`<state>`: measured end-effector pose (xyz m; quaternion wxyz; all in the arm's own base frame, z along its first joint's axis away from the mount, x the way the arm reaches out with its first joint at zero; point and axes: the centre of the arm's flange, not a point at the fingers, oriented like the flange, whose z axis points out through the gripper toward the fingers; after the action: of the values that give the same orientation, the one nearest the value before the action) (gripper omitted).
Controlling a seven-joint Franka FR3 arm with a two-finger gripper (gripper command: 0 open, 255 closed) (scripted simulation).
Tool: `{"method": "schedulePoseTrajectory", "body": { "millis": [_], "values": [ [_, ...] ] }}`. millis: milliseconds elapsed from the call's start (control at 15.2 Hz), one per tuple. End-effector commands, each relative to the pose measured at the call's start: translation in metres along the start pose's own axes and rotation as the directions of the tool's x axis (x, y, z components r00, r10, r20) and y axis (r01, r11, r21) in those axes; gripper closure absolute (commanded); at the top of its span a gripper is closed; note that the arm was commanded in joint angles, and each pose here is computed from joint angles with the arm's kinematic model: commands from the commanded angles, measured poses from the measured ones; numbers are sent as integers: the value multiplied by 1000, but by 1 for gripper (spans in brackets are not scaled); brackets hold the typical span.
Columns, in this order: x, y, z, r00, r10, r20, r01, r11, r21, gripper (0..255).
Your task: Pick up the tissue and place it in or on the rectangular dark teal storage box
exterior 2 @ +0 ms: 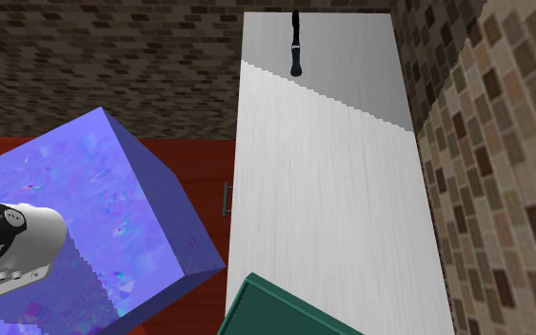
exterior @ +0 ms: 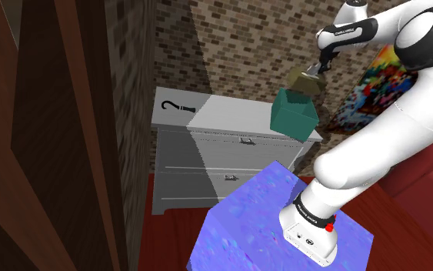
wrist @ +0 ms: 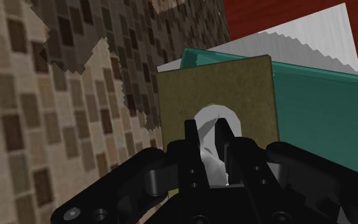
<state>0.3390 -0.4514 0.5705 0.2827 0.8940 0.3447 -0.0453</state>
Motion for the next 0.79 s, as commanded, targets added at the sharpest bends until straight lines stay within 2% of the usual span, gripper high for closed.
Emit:
{"method": "schedulePoseTrajectory", "body": {
  "millis": [0,726],
  "values": [
    [3,-5,9,1000,0,0,0,1000,-1,255],
    [19,-33,58,1000,0,0,0,1000,-1,255]
  ]
}}
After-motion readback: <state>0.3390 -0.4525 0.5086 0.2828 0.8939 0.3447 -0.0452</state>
